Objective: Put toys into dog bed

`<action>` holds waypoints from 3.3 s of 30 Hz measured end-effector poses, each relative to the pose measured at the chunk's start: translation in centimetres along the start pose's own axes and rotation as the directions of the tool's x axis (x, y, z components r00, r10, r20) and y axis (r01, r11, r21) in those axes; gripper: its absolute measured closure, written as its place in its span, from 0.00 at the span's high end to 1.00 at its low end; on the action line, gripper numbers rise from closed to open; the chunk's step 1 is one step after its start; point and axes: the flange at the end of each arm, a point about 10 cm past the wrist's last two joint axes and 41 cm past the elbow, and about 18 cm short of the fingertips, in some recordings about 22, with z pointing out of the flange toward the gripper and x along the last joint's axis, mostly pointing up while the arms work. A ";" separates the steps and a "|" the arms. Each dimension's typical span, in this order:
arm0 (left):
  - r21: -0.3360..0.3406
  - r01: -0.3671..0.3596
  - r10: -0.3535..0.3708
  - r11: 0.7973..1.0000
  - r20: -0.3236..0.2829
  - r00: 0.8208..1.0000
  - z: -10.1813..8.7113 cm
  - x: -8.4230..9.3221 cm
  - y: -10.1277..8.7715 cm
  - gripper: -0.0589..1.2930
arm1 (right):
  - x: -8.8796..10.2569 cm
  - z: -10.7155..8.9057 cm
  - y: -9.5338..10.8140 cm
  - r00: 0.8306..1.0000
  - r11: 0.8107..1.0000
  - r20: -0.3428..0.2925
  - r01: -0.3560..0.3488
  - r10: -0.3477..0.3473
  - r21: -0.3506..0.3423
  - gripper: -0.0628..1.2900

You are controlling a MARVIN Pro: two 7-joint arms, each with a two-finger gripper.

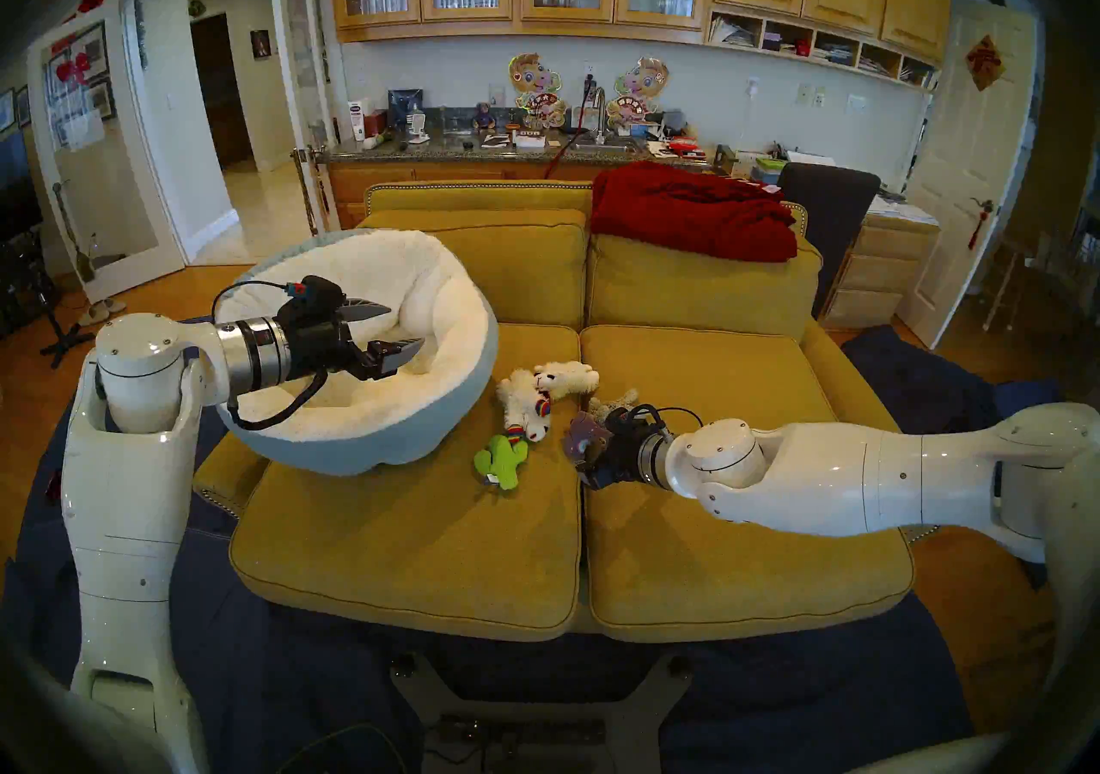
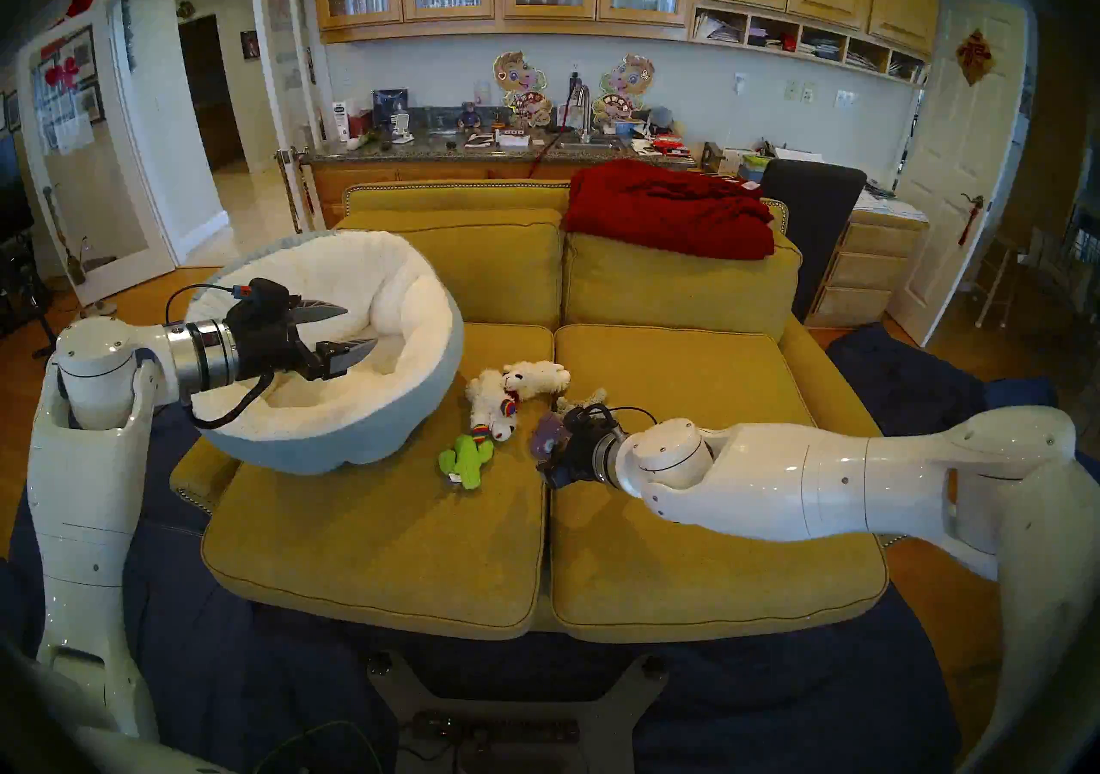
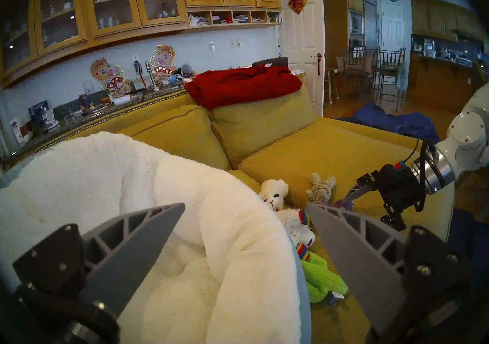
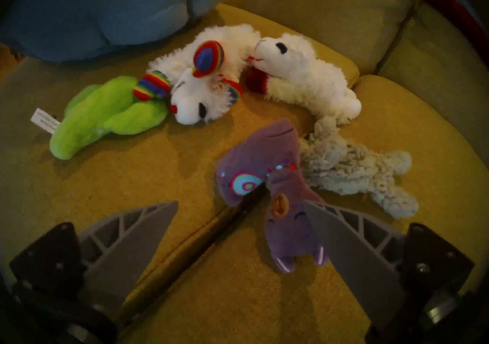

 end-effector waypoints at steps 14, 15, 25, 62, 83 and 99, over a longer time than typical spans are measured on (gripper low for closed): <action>0.000 0.000 0.000 1.000 0.000 1.000 0.0 0.0 0.0 0.96 | 0.3 -1.8 1.5 1.000 1.000 -0.010 0.010 -0.010 0.007 0.96; 0.000 0.000 0.000 1.000 0.000 1.000 0.0 0.0 0.0 0.96 | 0.3 -2.0 1.7 1.000 1.000 -0.013 0.011 -0.011 0.010 0.96; 0.000 0.000 0.000 1.000 0.000 1.000 0.0 0.0 0.0 0.96 | 0.5 -2.9 2.9 0.999 1.000 -0.025 0.023 -0.022 0.021 0.96; 0.001 -0.001 0.001 1.000 0.000 1.000 0.0 0.0 0.0 0.96 | -0.2 0.3 4.3 0.995 0.997 0.099 -0.006 -0.001 0.077 0.96; 0.001 -0.001 0.001 1.000 0.000 1.000 0.0 0.0 0.0 0.96 | -0.8 0.9 3.4 0.996 0.998 0.082 0.041 -0.044 0.043 0.02; 0.002 -0.001 0.001 1.000 0.002 1.000 0.0 0.0 0.0 0.96 | -0.5 -3.9 4.3 0.998 0.998 0.022 0.057 -0.058 0.032 0.02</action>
